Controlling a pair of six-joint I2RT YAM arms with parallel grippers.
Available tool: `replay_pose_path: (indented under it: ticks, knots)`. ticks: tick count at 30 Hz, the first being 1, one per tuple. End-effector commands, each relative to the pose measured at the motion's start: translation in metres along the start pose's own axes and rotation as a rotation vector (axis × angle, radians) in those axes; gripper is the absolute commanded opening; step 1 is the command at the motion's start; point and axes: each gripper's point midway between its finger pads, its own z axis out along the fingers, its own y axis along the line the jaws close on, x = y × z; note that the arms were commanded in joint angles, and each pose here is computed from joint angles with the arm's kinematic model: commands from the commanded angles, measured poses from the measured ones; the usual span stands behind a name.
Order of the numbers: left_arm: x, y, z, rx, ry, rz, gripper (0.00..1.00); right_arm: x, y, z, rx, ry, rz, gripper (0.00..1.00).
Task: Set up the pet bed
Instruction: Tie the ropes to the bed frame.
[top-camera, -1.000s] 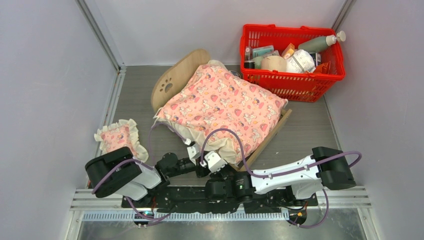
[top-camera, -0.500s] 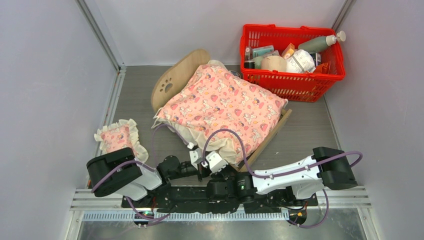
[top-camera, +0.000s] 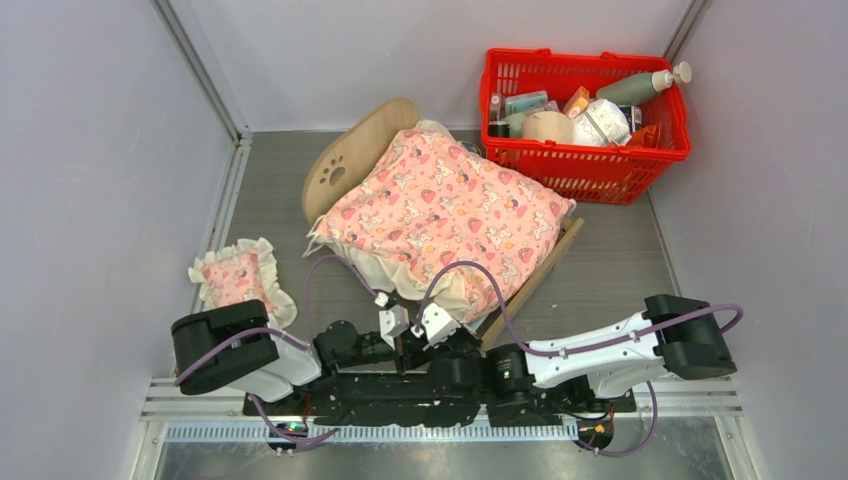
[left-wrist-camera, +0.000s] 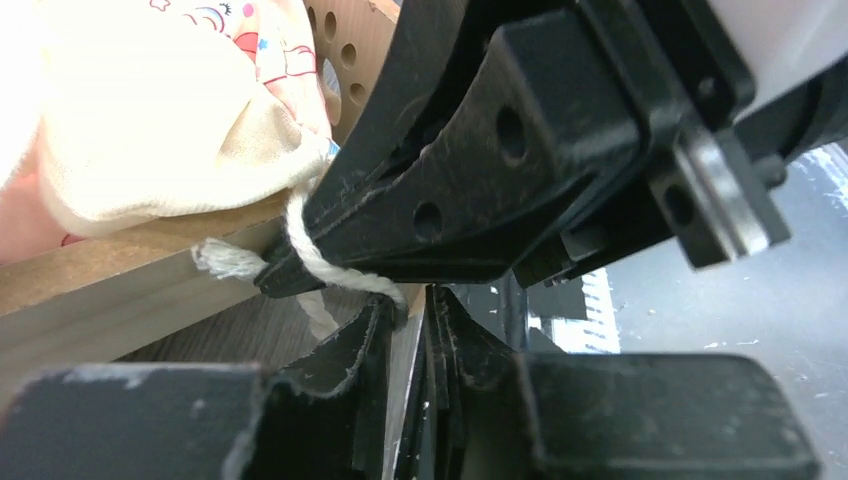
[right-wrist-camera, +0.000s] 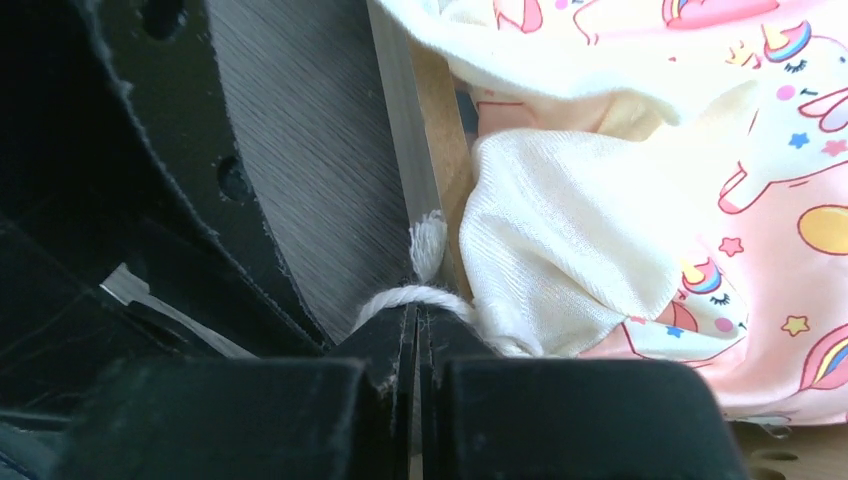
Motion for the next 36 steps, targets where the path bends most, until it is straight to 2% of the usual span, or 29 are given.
replay_pose_path:
  ticks: [1,2,3,8,14,18,21,25,32,36]
  knots:
    - [-0.02,-0.004,-0.002,-0.009,-0.085,-0.011,0.26,-0.019,-0.002,0.006,-0.045,-0.128,0.061,0.05]
    - [-0.024,-0.002,-0.003,-0.022,-0.099,-0.017,0.35,-0.02,0.001,0.004,-0.078,-0.143,0.064,0.05]
    - [-0.029,-0.001,-0.004,-0.037,-0.121,-0.03,0.39,-0.016,0.001,0.005,-0.092,-0.167,0.049,0.05]
    - [-0.03,0.01,-0.02,-0.135,-0.152,-0.138,0.51,-0.014,-0.009,0.006,-0.096,-0.197,0.037,0.05]
    - [-0.015,0.046,-0.035,-0.381,-0.108,-0.321,0.5,-0.009,-0.008,0.009,-0.103,-0.194,0.015,0.05]
    - [-0.037,0.057,-0.048,-0.483,-0.184,-0.372,0.52,-0.006,-0.006,0.01,-0.106,-0.189,0.017,0.05]
    - [-0.056,0.063,-0.054,-0.561,-0.193,-0.403,0.53,-0.005,-0.005,0.011,-0.109,-0.188,0.017,0.05]
    - [-0.064,0.066,-0.057,-0.597,-0.205,-0.443,0.54,-0.005,-0.004,0.011,-0.109,-0.193,0.011,0.05]
    - [-0.06,0.063,-0.039,-0.586,-0.138,-0.539,0.52,-0.009,-0.004,0.01,-0.114,-0.204,0.009,0.05]
    - [-0.07,0.062,-0.034,-0.573,-0.163,-0.563,0.53,-0.009,-0.005,0.009,-0.119,-0.206,0.011,0.05]
